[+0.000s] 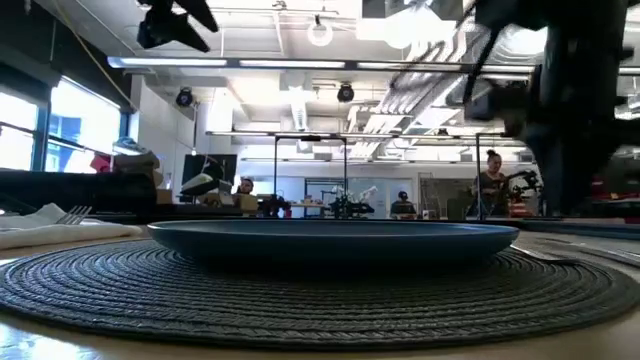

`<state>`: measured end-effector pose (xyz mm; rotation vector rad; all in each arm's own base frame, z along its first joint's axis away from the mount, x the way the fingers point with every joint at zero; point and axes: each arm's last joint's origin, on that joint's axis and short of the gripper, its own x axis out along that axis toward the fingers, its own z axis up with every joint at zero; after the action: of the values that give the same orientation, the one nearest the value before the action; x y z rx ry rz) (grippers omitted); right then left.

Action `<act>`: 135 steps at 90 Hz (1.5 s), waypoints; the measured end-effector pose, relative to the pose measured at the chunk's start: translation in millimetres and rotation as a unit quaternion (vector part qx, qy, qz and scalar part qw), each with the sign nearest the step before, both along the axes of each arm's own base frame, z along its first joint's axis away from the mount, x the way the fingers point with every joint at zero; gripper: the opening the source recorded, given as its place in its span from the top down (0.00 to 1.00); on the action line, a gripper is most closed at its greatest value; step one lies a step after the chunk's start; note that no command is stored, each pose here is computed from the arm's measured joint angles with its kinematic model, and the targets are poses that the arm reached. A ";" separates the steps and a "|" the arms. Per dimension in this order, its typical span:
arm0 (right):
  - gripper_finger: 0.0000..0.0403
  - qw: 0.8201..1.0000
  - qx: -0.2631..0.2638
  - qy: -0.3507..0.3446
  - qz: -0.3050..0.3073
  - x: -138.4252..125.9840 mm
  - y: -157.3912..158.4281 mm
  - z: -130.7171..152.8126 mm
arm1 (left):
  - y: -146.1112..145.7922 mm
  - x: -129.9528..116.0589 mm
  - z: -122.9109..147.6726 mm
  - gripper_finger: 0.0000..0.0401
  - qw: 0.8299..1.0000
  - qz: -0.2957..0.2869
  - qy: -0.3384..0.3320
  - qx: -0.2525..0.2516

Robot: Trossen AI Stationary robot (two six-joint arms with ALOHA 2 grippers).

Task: Set table place
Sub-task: Move the silver table knife to the right of the silver spoon

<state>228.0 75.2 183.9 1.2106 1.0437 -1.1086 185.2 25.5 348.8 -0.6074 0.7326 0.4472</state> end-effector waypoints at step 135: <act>1.00 0.996 0.020 -0.074 0.051 -4.8 -7.7 -44.6 | -14.0 -6.7 -43.6 0.60 0.994 0.017 0.103 -0.043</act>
<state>223.3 67.5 139.3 1.2383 1.0070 -0.9076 178.5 11.5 305.2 -0.6614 0.9436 0.5169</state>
